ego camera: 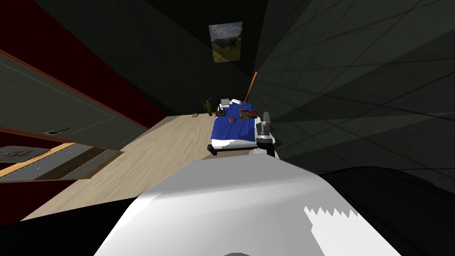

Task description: Push the door open

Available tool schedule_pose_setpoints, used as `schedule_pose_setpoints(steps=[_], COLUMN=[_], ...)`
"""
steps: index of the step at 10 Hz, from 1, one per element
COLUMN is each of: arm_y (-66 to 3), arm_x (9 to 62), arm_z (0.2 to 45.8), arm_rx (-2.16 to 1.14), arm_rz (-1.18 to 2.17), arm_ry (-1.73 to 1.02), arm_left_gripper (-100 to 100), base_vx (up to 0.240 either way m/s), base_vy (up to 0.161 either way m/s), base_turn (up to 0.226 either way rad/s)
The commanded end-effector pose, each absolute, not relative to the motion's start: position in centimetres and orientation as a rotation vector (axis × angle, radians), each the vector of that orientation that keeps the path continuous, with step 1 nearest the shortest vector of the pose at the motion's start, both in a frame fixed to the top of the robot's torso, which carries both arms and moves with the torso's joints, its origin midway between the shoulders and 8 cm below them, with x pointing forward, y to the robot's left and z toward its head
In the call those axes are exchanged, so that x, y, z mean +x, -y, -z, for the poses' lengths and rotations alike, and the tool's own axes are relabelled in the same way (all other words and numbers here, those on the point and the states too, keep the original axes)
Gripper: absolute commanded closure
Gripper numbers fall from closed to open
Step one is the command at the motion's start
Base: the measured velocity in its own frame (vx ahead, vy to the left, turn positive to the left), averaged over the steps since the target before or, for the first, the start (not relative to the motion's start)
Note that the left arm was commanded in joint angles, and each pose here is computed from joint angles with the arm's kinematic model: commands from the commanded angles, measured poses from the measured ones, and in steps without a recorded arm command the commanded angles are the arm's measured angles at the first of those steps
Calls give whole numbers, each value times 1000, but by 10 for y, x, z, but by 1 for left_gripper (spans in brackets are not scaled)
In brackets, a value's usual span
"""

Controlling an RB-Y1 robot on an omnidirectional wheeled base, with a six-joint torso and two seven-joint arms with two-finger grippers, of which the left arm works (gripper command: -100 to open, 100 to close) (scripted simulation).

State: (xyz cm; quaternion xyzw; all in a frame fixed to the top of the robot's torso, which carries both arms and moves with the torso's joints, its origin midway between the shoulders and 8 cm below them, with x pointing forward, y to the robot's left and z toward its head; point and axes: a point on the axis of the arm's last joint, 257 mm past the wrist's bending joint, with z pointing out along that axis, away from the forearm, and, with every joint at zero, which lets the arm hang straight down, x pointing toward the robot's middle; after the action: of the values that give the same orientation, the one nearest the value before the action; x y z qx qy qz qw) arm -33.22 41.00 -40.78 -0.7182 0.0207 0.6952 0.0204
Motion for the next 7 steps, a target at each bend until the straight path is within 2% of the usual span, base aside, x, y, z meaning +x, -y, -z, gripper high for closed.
schedule_pose_setpoints(steps=[1, 2, 3, 7], arm_y=[-410, -410, -391, -354], arm_x=[-332, -332, -338, -349], arm_z=[408, 408, 413, 421], arm_rx=[-2228, -2228, -2259, -2319], arm_rz=[-2156, -2156, -2178, -2224], arm_ry=[-64, -64, -51, -21], arm_left_gripper=[100, 100, -100, -100], base_vx=[0, 0, -25, -56], base_vy=[0, 0, -123, -190], base_turn=[0, 0, 103, 96])
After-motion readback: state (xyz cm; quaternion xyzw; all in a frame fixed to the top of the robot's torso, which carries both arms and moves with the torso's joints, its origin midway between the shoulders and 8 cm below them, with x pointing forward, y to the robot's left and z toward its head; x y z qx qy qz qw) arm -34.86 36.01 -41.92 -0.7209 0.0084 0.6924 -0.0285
